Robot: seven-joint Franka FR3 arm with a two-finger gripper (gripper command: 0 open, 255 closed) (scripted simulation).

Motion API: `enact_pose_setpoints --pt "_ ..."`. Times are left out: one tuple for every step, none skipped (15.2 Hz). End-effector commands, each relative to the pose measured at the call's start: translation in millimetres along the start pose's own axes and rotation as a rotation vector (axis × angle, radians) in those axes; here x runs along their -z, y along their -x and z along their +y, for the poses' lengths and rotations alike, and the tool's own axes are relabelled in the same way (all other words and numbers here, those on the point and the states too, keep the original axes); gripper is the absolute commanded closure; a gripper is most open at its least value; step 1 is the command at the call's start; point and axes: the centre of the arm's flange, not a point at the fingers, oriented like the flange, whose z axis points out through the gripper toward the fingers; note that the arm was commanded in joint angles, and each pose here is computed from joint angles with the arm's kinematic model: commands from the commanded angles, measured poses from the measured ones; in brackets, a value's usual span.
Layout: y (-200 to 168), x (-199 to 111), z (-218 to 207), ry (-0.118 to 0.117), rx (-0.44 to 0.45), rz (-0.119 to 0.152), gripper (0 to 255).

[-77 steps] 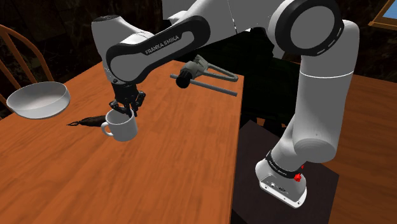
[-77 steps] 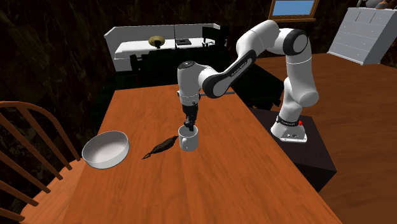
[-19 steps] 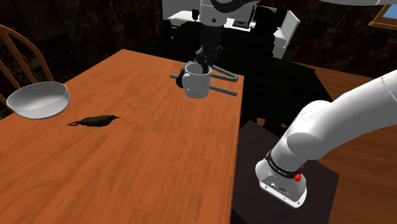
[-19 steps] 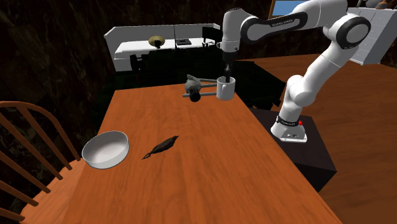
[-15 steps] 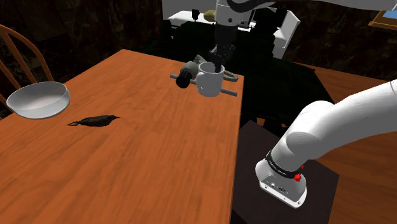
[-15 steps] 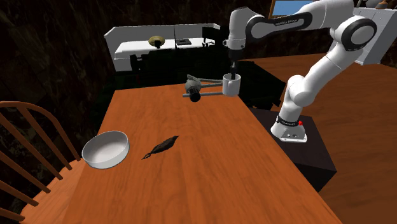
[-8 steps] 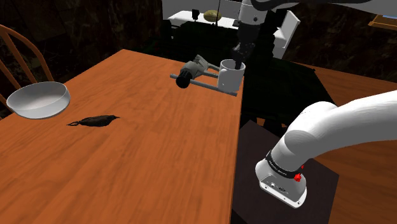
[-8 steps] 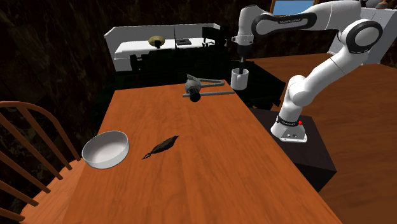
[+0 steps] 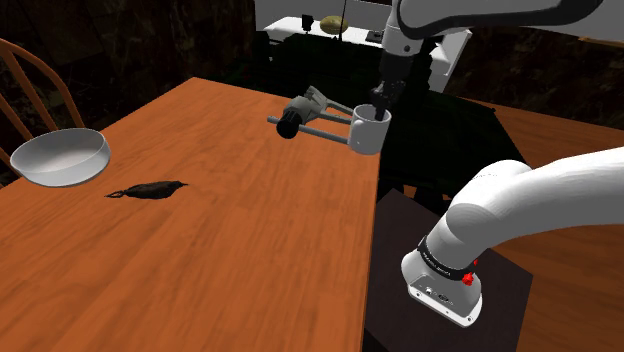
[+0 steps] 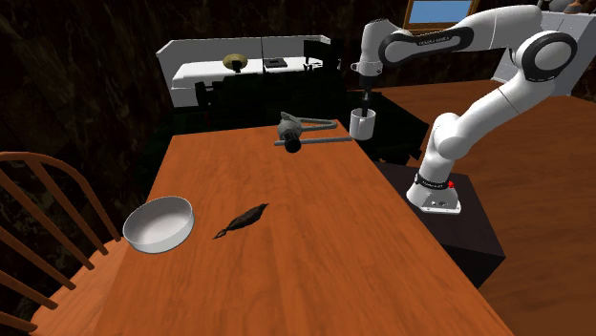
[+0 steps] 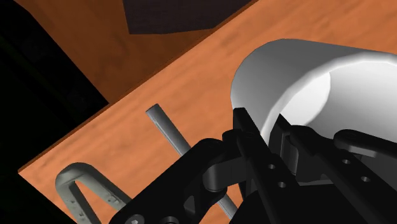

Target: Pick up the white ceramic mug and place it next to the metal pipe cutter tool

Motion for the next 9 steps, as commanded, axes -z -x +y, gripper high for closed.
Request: enact_pose_setpoints --pt "-1 -11 0 0.000 0.000 0.001 255" --pt "-1 -16 0 0.000 0.000 0.001 255" --pt "-1 -21 0 0.000 0.000 0.001 255" --pt "-1 -27 0 0.000 0.000 0.001 255" --pt "-1 -32 0 0.000 0.000 0.001 255" --pt "-2 -37 0 0.000 0.000 0.001 255" --pt "-2 -42 0 0.000 0.000 0.001 255" --pt "-2 -48 0 0.000 0.000 0.001 255" --pt "-2 -53 0 0.000 0.000 0.001 255"
